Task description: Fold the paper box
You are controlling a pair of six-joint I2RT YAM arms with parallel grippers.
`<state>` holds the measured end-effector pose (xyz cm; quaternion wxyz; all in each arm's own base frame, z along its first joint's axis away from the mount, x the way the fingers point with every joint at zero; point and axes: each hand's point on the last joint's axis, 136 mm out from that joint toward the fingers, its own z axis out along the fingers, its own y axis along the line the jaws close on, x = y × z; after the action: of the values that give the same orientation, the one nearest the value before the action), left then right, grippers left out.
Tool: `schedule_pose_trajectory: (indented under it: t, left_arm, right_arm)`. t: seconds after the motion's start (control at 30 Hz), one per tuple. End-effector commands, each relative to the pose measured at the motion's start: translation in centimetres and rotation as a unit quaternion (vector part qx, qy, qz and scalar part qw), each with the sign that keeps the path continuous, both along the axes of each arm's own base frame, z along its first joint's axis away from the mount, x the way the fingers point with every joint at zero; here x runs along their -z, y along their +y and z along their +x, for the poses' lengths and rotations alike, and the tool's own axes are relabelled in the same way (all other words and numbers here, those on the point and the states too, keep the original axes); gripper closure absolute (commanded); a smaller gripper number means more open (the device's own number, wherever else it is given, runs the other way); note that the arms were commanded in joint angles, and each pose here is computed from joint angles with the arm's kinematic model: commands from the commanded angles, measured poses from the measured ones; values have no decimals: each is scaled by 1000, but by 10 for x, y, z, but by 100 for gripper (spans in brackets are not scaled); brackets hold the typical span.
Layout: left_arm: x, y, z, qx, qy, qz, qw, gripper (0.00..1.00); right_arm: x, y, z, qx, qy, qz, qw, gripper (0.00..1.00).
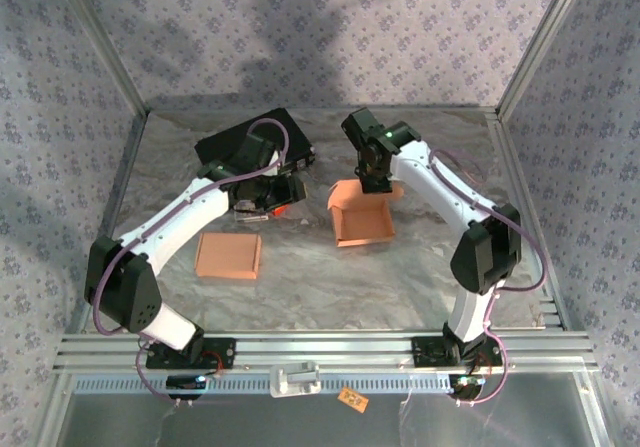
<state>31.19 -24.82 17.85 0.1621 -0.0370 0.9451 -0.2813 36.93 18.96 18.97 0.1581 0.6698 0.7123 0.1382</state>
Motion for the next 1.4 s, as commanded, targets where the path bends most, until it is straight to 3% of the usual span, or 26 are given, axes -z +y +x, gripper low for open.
schedule_pose_trajectory:
  t: [0.0,0.17,0.47,0.6,0.7,0.77,0.83,1.0,1.37]
  left_arm:
    - [7,-8,0,50,3,-3,999,51]
    - [21,-20,5,78,14,-5,997,51]
    - [26,-33,11,96,12,8,995,50]
    - [31,-35,-4,99,9,38,994,49]
    - [37,-48,-17,67,21,28,997,48]
    - [41,-58,-21,50,18,51,997,46]
    - [51,-63,-20,33,17,76,996,46]
    - [80,-74,-14,27,19,120,992,45]
    - [120,-96,1,32,14,149,988,49]
  right_arm:
    - [-6,-10,1,61,-1,-2,998,91]
    - [-5,-10,9,15,-17,-8,1000,79]
    - [-43,-33,17,-128,-68,-72,987,69]
    - [-65,-49,9,-213,-96,-127,964,63]
    - [-65,-54,-3,-307,-120,-158,931,61]
    - [-52,-55,-19,-372,-122,-169,905,60]
    - [-30,-59,-37,-406,-108,-156,894,61]
    - [0,-74,-70,-427,-109,-132,888,63]
    - [-11,-84,-83,-451,-122,-127,875,66]
